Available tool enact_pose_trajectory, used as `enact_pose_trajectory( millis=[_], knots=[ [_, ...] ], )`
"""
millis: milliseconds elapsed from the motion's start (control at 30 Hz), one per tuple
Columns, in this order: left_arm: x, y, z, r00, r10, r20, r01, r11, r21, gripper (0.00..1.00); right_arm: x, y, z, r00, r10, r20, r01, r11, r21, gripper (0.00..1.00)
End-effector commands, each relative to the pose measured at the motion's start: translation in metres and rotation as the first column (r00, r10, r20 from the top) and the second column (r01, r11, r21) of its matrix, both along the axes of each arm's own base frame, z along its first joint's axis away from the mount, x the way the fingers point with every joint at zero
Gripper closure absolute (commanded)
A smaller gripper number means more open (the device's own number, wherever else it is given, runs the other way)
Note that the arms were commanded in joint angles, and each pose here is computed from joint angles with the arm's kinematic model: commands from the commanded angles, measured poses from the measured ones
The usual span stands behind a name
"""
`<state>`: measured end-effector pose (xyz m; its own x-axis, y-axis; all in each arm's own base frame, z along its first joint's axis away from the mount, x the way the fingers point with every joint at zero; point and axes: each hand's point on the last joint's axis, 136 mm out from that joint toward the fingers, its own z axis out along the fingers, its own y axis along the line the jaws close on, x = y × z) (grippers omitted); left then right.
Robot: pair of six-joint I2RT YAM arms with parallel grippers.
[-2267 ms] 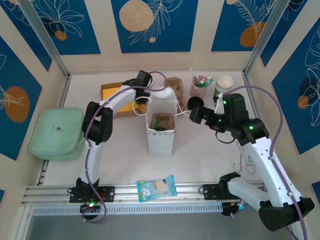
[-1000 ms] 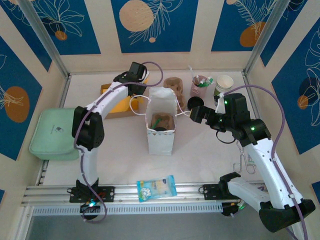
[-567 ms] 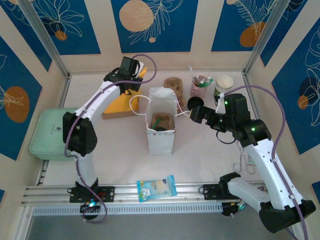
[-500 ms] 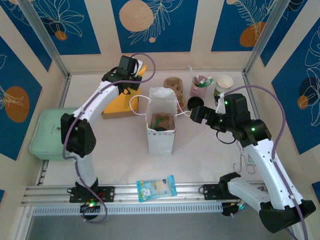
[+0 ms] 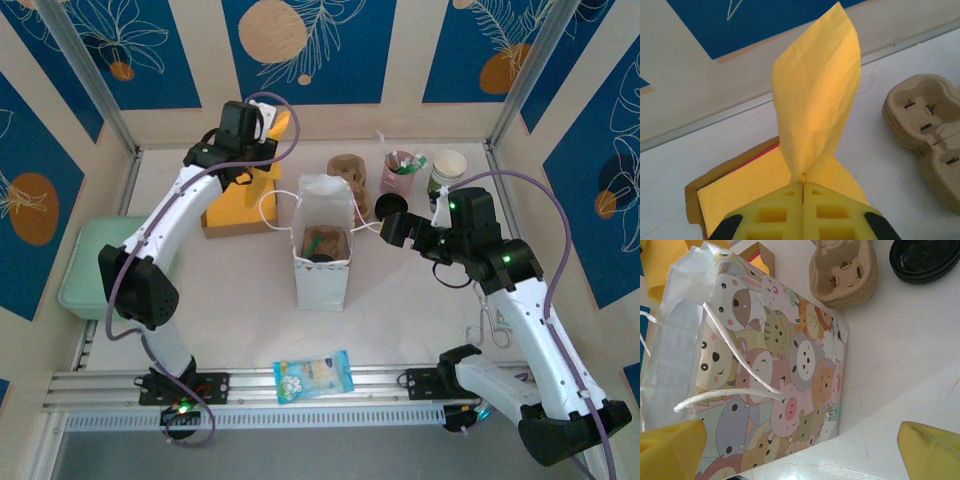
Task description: Pack the takeout coffee
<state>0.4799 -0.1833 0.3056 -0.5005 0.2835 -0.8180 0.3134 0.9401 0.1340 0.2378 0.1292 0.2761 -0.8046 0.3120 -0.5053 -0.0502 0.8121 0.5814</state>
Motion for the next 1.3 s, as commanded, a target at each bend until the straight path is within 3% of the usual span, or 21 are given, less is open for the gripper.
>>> enact_pose_trajectory(
  millis=[0, 433, 1267],
  knots=[
    [-0.010, 0.004, 0.030, 0.998, -0.005, 0.059, 0.008, 0.998, -0.060, 1.00, -0.006, 0.000, 0.007, 1.000, 0.001, 0.017, -0.001, 1.000, 0.008, 0.02],
    [-0.036, -0.004, 0.081, 0.987, -0.070, 0.146, 0.095, 0.980, -0.176, 1.00, -0.008, 0.000, 0.010, 1.000, 0.005, 0.026, -0.006, 1.000, 0.014, 0.02],
    [-0.102, -0.034, 0.170, 0.904, -0.256, 0.343, 0.386, 0.835, -0.393, 1.00, -0.007, 0.002, 0.006, 1.000, 0.010, 0.018, -0.010, 1.000, 0.020, 0.02]
  ],
)
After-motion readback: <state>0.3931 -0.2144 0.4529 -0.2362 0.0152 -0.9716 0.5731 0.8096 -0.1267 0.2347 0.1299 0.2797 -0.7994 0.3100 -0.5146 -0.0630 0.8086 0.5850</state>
